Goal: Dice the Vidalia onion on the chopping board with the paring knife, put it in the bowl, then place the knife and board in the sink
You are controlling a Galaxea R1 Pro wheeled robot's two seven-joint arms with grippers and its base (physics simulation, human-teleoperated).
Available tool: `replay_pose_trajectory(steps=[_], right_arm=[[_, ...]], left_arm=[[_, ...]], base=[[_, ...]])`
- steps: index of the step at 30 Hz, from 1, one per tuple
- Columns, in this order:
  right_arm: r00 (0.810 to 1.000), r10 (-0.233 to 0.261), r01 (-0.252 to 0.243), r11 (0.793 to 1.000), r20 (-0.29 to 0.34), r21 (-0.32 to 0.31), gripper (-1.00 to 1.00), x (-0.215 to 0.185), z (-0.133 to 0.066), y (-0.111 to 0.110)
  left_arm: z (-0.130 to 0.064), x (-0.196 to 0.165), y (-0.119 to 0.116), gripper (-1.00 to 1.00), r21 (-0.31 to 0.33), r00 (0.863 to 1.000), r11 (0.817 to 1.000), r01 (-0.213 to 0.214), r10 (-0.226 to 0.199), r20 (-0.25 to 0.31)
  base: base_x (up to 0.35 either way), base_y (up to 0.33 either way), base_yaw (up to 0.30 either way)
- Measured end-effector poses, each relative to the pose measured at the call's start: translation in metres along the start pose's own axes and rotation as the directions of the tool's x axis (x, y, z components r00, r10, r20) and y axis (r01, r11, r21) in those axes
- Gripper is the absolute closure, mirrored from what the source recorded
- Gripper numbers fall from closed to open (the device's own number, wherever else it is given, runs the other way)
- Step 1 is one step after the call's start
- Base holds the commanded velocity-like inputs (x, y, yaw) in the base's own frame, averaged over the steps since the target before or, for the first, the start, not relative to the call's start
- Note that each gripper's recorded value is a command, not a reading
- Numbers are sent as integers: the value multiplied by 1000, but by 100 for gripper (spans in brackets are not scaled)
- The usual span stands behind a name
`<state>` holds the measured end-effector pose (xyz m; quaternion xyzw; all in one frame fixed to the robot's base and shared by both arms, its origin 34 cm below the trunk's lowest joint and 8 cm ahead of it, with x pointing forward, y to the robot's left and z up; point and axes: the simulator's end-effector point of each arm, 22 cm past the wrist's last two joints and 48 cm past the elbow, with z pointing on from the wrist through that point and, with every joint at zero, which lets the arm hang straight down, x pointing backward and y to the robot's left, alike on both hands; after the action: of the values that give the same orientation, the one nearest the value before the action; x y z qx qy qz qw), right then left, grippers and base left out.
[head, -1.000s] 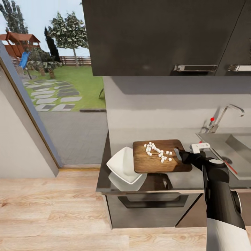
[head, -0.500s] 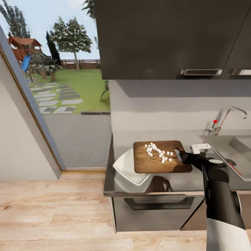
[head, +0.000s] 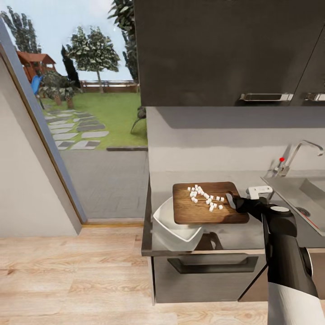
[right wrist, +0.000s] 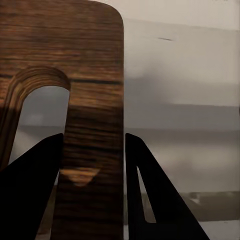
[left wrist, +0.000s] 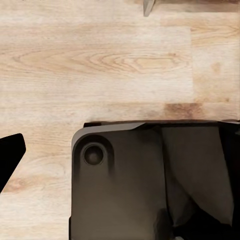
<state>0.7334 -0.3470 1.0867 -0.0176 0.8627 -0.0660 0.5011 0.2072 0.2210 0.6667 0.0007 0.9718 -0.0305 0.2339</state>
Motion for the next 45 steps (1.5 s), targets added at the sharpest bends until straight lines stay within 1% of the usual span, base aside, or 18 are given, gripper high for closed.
replay_pose_trajectory(steps=[4, 5, 6, 8, 10, 15, 30, 45], right_arm=[[1000, -3, 3, 1000, 2, 2, 100, 0, 0, -2], [1000, -6, 6, 1000, 19, -11, 100, -8, -1, 4], [1000, 11, -11, 999, 25, -34, 100, -11, -1, 11], [999, 27, -25, 998, 28, -62, 100, -12, -1, 20], [999, 33, -31, 997, 28, -68, 100, -11, -1, 23], [998, 45, -40, 995, 51, -88, 100, -16, -1, 35], [998, 35, -32, 997, 50, -70, 100, -16, -1, 30], [998, 34, -31, 997, 50, -71, 100, -16, -1, 30]], left_arm=[[0, 0, 0, -100, 0, 1000, 1000, 0, 0, 1], [-1, 2, 3, -100, 0, 1000, 1000, -7, 7, -3], [-1, 2, 3, -100, 0, 1000, 1000, -8, 8, -2], [-1, 2, 3, -100, 0, 1000, 1000, -8, 8, -2], [-1, 2, 4, -100, -1, 1000, 1000, -9, 9, -3], [-1, 9, 5, -100, -2, 1000, 1000, -9, 9, -18], [-1, 10, 5, -100, -2, 1000, 1000, -9, 9, -20], [-2, 10, 5, -100, -2, 1000, 1000, -9, 9, -20]], base=[[0, 0, 0], [0, 0, 0], [0, 0, 0], [0, 0, 0], [0, 0, 0], [0, 0, 0], [3, 5, 0], [143, 186, 0]])
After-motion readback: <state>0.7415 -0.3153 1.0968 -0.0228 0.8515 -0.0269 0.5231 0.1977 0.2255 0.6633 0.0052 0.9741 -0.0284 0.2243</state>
